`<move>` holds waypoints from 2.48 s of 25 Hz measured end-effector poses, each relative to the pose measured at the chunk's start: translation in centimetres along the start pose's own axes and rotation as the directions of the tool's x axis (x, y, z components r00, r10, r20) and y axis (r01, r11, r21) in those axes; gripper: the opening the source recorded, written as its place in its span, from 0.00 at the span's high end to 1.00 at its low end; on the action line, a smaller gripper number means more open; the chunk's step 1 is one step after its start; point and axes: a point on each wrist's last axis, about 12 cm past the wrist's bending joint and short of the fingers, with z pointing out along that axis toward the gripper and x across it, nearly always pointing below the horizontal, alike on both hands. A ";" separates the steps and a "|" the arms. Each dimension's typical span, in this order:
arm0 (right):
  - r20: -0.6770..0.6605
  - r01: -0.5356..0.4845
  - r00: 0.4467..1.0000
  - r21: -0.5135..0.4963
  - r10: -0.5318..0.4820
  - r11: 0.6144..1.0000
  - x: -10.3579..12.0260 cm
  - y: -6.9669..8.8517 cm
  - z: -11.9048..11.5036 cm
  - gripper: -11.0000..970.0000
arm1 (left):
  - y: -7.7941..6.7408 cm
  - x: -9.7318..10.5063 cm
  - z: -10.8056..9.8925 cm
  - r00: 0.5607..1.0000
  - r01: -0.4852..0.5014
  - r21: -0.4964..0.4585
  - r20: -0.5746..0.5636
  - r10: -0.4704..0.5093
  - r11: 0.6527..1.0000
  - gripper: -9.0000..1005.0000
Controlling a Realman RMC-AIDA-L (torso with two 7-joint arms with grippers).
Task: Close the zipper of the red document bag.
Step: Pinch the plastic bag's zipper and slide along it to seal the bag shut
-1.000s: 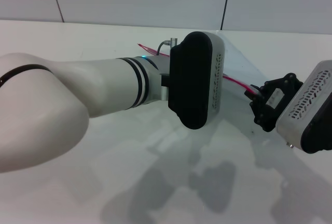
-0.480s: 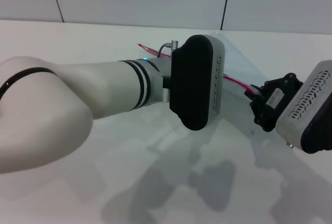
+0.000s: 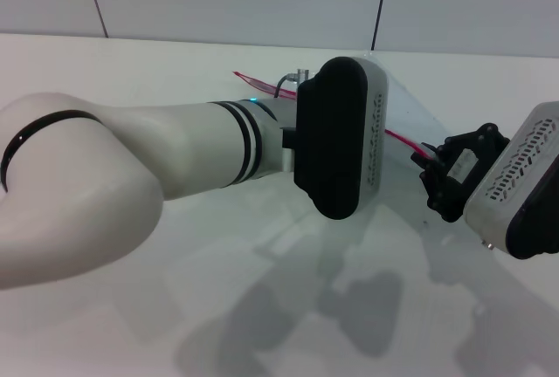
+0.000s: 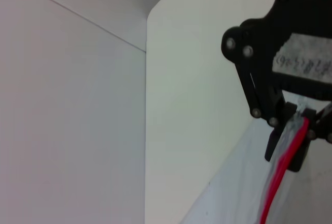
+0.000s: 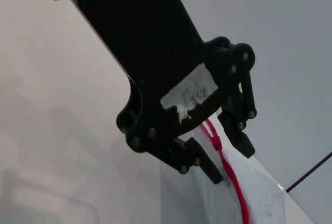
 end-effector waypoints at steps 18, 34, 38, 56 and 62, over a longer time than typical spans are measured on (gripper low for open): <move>-0.007 -0.001 1.000 -0.004 0.001 1.000 0.2 0.1 0.1 0.94 | 0.1 0.1 0.2 1.000 0.005 -0.015 0.006 -0.005 1.000 0.76; -0.011 -0.003 1.000 0.000 0.003 1.000 0.3 -0.1 0.1 0.94 | 0.3 0.3 0.1 1.000 0.021 -0.029 0.006 -0.020 0.999 0.90; -0.013 -0.005 1.000 0.003 0.005 1.000 0.4 -0.1 0.1 0.94 | 0.4 0.6 0.1 0.999 0.034 -0.034 -0.001 -0.034 0.999 0.91; -0.017 -0.013 1.000 0.015 0.013 1.000 0.6 -0.5 0.0 0.93 | 0.5 1.7 -0.2 0.997 0.072 -0.043 -0.028 -0.073 0.996 0.95; -0.021 -0.014 1.000 0.013 0.014 1.000 0.8 -0.5 0.0 0.93 | 0.3 1.8 -0.1 0.997 0.072 -0.036 -0.033 -0.073 0.997 0.95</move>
